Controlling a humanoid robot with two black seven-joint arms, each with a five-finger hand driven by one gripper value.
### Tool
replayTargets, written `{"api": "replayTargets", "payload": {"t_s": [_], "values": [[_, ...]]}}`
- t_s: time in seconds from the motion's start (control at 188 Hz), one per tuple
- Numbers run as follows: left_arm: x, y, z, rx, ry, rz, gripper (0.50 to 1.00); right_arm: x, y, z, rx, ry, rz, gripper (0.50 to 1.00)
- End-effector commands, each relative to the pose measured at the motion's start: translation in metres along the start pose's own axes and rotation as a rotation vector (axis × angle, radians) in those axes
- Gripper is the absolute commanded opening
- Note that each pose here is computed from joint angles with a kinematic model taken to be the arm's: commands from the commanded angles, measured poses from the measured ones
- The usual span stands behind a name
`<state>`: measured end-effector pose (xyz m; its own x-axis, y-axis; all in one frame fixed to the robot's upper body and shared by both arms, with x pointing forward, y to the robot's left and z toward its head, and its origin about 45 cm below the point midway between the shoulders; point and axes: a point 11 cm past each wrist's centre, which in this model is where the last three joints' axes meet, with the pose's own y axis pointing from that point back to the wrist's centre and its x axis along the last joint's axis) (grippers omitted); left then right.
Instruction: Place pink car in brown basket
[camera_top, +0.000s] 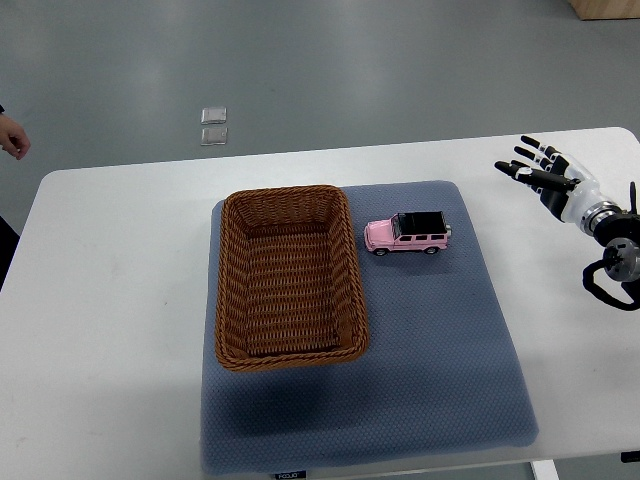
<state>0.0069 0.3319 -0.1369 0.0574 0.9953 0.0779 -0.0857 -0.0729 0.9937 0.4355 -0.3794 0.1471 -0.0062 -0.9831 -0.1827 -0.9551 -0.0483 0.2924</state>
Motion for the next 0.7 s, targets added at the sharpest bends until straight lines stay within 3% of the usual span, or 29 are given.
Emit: {"api": "replayTargets", "payload": {"t_s": [0.0,0.693], "values": [[0.0000,0.0000,-0.0001,0.000,-0.001,0.000,1.000,0.0011,0.0000,-0.0019,0.006,-0.003,0.003,0.915],[0.0001,0.0000,0.0003,-0.001,0.006,0.001,1.000,-0.0059,-0.0006,-0.0040,0.014,-0.023,-0.050,0.913]]}}
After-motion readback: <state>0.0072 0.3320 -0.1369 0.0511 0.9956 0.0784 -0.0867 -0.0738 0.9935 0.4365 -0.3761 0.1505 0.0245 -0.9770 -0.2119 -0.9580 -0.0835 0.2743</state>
